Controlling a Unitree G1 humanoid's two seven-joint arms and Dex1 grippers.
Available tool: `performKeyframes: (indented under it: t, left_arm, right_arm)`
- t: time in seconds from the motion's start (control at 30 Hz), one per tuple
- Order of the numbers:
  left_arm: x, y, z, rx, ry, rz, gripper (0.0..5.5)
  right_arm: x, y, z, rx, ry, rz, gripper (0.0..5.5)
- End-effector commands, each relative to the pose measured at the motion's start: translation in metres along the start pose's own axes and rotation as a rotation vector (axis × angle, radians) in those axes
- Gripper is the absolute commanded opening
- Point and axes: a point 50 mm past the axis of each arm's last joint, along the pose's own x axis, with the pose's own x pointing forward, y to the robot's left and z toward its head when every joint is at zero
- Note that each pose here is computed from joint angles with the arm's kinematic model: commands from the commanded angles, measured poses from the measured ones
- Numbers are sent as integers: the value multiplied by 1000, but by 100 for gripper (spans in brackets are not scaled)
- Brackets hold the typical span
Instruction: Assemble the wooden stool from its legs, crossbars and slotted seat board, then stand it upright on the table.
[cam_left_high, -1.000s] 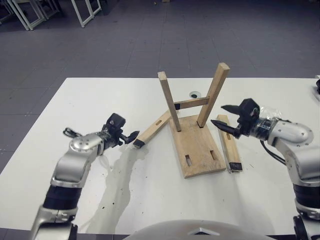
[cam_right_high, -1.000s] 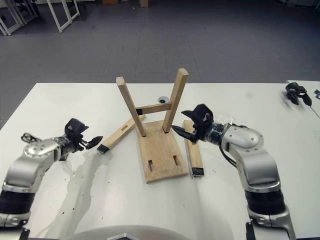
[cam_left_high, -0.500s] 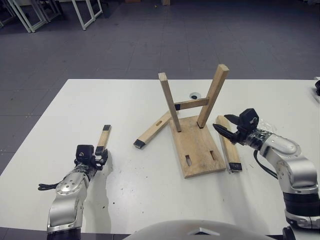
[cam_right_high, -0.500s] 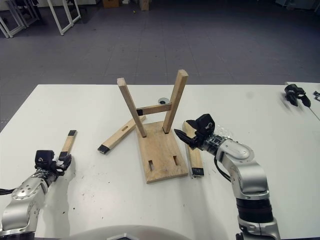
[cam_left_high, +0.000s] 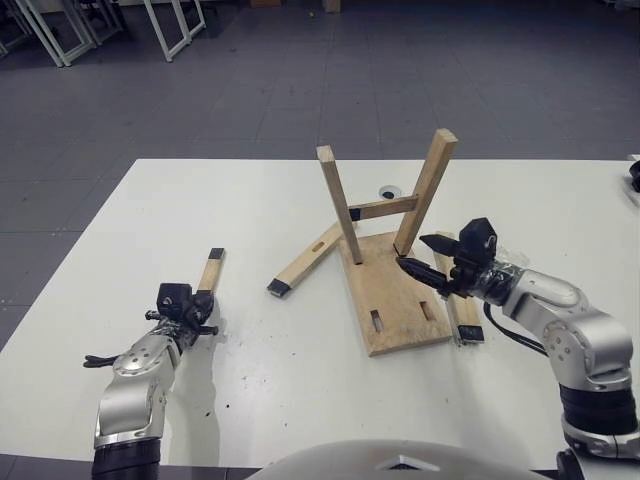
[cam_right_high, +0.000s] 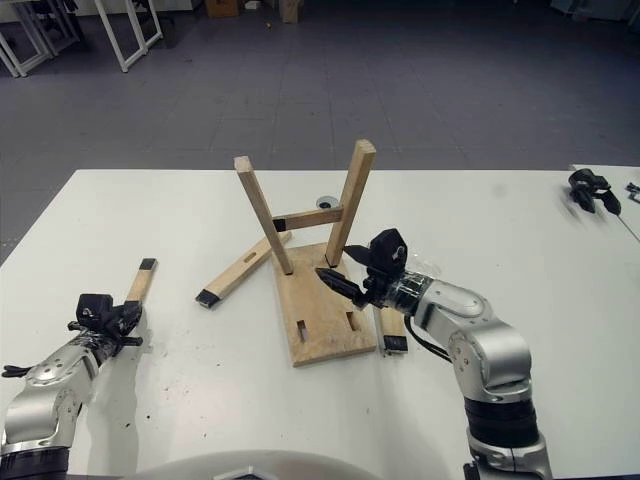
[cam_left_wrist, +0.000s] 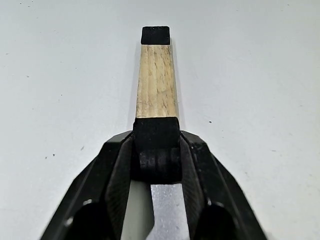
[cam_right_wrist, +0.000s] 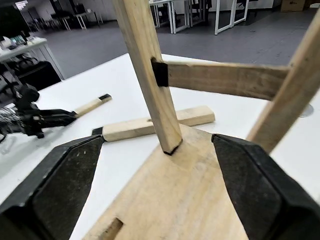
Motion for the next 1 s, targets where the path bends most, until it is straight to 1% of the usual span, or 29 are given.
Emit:
performKeyframes:
  t: [0.03, 0.13, 0.2, 0.27, 0.37, 0.47, 0.63, 0.77, 1.0]
  left_arm:
    - [-6, -2, 27, 66, -311, 83, 129]
    - [-27, -13, 69, 170, -708, 119, 129]
    - [-40, -29, 95, 250, -887, 86, 129]
    - [-54, -43, 121, 313, -1040, 50, 129]
    - [-69, -63, 144, 382, -1175, -38, 129]
    - [-76, -79, 150, 434, -1226, -126, 129]
    - [-76, -96, 140, 435, -1187, -288, 129]
    - [-75, -102, 136, 433, -1161, -359, 129]
    - [-73, -96, 131, 428, -1127, -384, 129]
  right_arm:
    - [14, 19, 34, 149, -160, 103, 456]
    - [30, 36, 56, 279, -249, 204, 456]
    - [38, 42, 70, 335, -283, 245, 456]
    - [43, 45, 83, 374, -316, 280, 456]
    - [46, 49, 96, 395, -340, 324, 456]
    - [48, 55, 106, 427, -357, 394, 456]
    - [52, 64, 119, 401, -366, 469, 456]
    - [59, 67, 126, 391, -381, 493, 456]
    - [60, 67, 131, 373, -405, 516, 332]
